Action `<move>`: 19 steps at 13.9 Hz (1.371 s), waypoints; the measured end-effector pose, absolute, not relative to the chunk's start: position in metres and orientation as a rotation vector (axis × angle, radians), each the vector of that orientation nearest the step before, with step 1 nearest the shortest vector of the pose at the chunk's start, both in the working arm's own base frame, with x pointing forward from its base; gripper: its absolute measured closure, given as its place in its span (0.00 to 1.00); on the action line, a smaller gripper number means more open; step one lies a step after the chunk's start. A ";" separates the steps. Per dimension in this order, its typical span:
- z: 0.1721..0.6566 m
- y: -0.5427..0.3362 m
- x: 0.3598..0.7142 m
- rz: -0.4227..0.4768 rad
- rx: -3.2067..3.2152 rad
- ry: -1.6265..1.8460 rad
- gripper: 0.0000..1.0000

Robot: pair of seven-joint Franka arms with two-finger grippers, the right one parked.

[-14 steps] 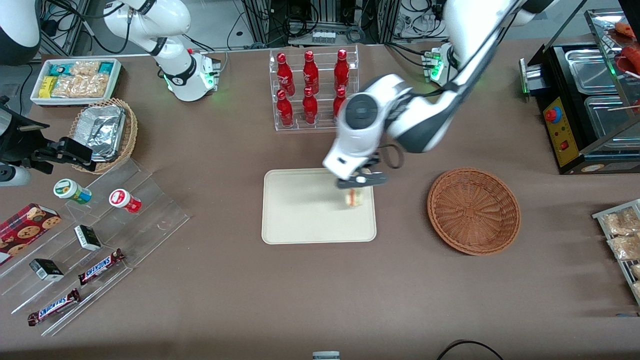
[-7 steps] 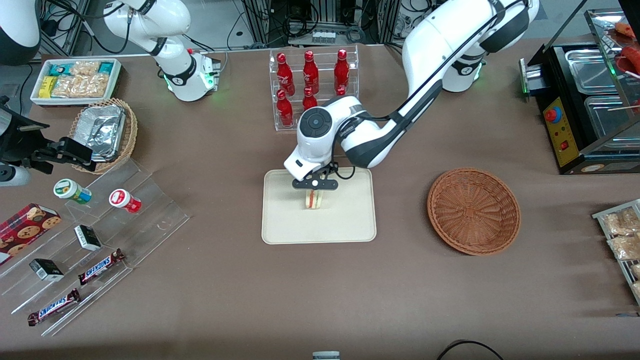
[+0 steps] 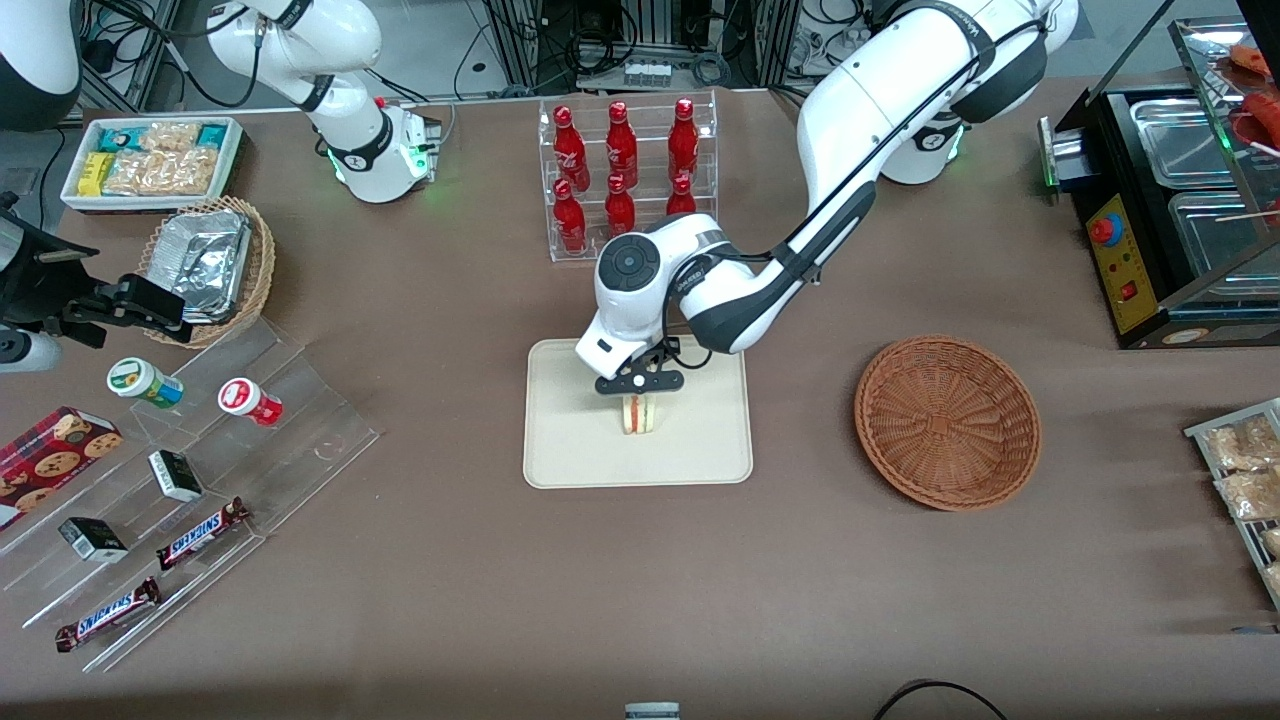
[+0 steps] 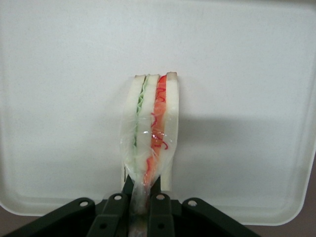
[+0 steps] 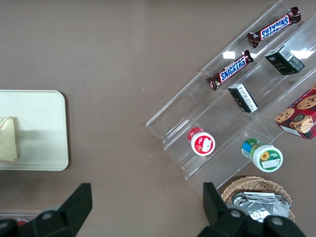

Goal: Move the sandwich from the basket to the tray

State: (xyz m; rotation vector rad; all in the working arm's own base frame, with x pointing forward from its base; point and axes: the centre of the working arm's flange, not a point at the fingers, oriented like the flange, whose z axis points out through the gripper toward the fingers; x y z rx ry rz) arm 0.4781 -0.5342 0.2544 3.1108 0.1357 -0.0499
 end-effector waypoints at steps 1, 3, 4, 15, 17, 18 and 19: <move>0.256 -0.535 0.480 -0.046 3.107 0.146 0.86; 0.256 -0.535 0.482 -0.044 3.104 0.151 0.85; 0.255 -0.536 0.482 -0.041 3.104 0.148 0.78; 0.420 -0.475 0.506 -0.014 3.211 0.390 0.01; 0.468 -0.426 0.519 -0.053 3.232 0.419 0.01; 0.488 -0.401 0.524 -0.083 3.237 0.414 0.01; 0.506 -0.378 0.529 -0.106 3.240 0.394 0.01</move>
